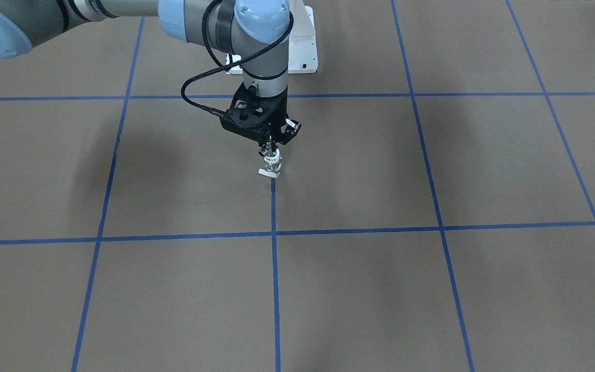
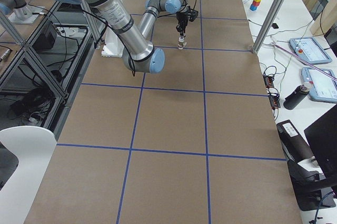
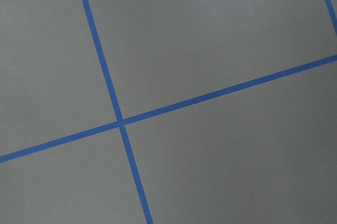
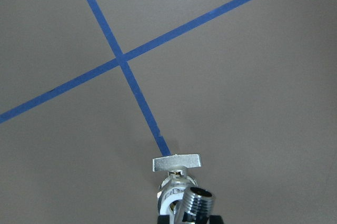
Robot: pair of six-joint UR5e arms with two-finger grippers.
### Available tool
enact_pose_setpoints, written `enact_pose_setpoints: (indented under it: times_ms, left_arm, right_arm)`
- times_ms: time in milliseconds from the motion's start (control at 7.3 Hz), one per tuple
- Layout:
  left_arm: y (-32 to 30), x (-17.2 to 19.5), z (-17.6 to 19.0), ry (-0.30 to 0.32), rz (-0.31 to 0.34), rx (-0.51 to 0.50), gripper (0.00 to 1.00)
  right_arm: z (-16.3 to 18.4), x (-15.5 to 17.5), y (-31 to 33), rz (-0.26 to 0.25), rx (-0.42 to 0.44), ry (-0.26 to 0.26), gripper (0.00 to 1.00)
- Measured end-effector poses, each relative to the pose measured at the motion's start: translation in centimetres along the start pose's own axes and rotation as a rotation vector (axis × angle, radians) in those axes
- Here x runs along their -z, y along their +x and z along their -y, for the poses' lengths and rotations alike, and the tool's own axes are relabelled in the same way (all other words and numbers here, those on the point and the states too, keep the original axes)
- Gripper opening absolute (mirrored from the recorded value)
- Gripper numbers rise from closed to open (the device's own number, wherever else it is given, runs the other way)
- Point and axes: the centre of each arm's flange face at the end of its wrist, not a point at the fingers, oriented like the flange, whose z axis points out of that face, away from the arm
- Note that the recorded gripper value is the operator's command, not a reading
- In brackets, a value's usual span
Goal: Assemble PPR valve and pipe with both arms
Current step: 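Lower the valve with the right gripper and press it into the fitting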
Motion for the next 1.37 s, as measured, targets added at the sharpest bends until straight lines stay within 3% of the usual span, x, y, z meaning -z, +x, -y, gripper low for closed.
enact_pose_setpoints:
  times_ms: [1369]
  left_arm:
    - [-0.04,0.03,-0.01,0.001,0.001,0.0,1.0]
  right_arm:
    - [-0.76,-0.75,0.01,-0.006,0.01,-0.004,0.0]
